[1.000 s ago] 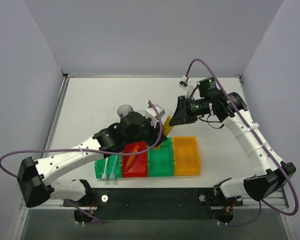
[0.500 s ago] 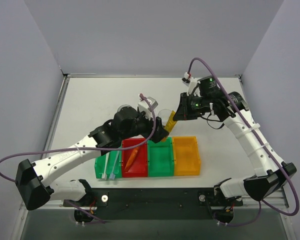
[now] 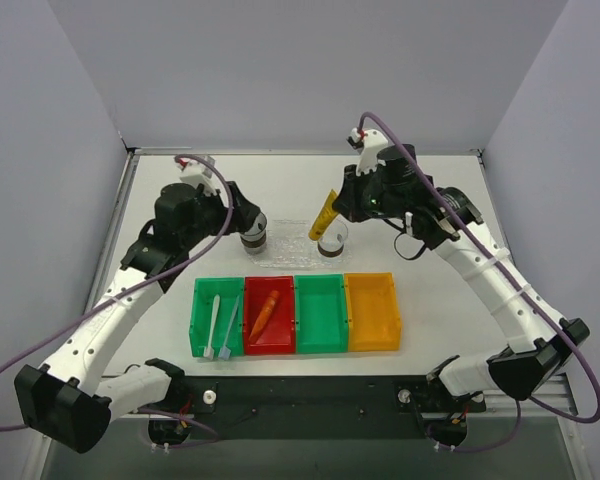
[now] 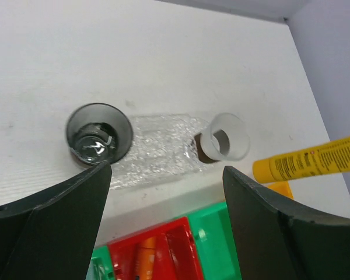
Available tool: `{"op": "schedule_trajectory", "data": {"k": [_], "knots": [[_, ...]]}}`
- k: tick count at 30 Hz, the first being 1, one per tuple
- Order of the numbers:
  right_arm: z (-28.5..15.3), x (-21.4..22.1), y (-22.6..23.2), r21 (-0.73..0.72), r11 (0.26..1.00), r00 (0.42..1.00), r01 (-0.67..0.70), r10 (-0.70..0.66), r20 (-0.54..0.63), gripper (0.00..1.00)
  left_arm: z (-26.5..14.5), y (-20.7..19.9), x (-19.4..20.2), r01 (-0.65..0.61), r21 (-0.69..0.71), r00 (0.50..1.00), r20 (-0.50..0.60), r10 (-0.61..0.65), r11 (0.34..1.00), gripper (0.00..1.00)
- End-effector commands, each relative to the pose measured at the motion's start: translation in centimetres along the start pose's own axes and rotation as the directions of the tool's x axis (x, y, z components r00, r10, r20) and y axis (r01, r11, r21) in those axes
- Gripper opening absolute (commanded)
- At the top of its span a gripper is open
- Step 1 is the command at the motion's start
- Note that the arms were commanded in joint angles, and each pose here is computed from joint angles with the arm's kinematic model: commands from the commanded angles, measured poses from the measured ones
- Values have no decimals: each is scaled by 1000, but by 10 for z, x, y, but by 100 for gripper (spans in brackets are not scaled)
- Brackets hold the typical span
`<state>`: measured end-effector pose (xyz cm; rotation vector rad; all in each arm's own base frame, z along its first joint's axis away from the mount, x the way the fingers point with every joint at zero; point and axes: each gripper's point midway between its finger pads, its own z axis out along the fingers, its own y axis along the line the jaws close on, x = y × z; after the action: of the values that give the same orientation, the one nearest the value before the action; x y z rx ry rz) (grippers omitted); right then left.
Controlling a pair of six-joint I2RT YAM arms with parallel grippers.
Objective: Prepare toiletry sets of a toothbrush and toothpaste on the tray
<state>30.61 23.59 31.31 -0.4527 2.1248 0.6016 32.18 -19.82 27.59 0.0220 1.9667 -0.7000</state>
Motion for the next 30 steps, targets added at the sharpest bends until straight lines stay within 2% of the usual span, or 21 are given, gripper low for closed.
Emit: {"op": "schedule_trajectory", "data": {"k": [1, 4, 9, 18, 30], "knots": [[23, -36, 5, 51, 997, 990, 64, -69, 119, 0, -18, 37, -34, 68, -94, 995, 84, -60, 993, 88], [42, -37, 4, 101, 992, 989, 74, -86, 123, 0, -19, 48, -41, 36, -114, 996, 84, -27, 993, 88], [72, -40, 5, 159, 977, 980, 141, -160, 117, 0, -13, 46, -45, 20, -46, 997, 70, -17, 999, 88], [114, -44, 13, 155, 970, 977, 185, -199, 82, 0, -4, 40, -47, -20, 5, 999, 31, 20, 1000, 88], [135, -17, 17, 159, 959, 971, 235, -238, 0, 0, -4, 43, -53, -87, -23, 996, 10, 87, 996, 88]]}}
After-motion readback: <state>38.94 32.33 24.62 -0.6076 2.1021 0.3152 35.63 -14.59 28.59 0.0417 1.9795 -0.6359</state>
